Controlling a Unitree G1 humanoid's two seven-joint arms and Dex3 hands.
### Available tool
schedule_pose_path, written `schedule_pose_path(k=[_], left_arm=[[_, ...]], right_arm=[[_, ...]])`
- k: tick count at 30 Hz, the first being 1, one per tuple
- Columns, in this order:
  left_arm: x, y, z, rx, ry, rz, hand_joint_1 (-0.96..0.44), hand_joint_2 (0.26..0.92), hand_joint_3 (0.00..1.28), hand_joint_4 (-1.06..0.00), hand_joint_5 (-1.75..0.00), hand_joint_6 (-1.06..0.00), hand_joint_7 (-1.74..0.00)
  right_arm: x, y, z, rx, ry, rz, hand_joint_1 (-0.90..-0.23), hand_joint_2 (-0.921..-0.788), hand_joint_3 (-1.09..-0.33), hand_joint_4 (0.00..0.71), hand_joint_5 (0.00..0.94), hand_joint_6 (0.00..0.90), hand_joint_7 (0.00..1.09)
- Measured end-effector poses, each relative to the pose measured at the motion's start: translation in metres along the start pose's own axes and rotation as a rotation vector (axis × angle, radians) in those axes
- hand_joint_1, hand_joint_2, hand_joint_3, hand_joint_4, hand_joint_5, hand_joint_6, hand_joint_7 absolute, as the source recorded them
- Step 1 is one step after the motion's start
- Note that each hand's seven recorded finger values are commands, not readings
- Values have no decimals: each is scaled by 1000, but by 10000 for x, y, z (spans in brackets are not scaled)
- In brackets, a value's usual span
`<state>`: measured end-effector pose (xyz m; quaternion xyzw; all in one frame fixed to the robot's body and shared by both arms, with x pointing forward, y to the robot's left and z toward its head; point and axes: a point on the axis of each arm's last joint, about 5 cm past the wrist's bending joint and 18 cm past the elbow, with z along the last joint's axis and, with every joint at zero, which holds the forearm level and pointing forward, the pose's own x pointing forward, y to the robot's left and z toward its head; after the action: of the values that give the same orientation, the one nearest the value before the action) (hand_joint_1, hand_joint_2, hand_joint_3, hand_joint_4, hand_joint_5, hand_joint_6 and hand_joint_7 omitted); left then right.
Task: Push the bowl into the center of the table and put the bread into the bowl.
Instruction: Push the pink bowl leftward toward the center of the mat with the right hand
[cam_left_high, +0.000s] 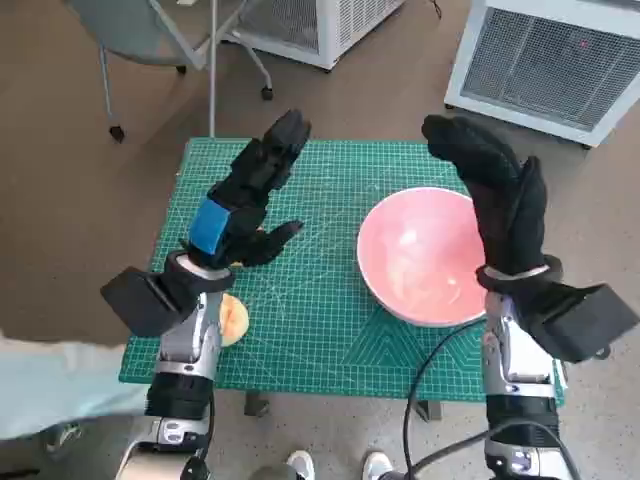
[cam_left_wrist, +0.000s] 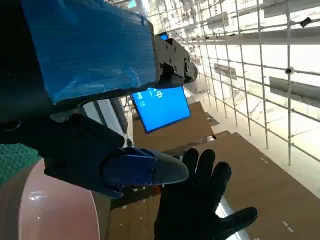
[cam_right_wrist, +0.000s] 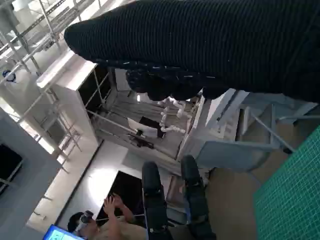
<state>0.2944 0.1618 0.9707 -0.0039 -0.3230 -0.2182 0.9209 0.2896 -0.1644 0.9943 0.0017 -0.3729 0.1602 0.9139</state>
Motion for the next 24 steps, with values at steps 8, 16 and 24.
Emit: schedule_pose_path(k=[8, 16, 24], left_arm=[[0, 2, 1, 1, 0, -1, -599, 921, 303, -177, -1, -279, -56], [-1, 4, 1, 1, 2, -3, -602, 921, 303, -177, -1, -278, -56], [-1, 3, 0, 0, 3, -4, -599, 921, 303, -176, 0, -277, -56]], right_arm=[[-8, 4, 1, 1, -1, -1, -694, -921, -730, 156, 1, -1, 497], [-11, 5, 10, 0, -5, -1, -694, -921, -731, 156, 1, -1, 498], [-32, 5, 16, 0, -3, -3, -695, -921, -730, 157, 1, -1, 500]])
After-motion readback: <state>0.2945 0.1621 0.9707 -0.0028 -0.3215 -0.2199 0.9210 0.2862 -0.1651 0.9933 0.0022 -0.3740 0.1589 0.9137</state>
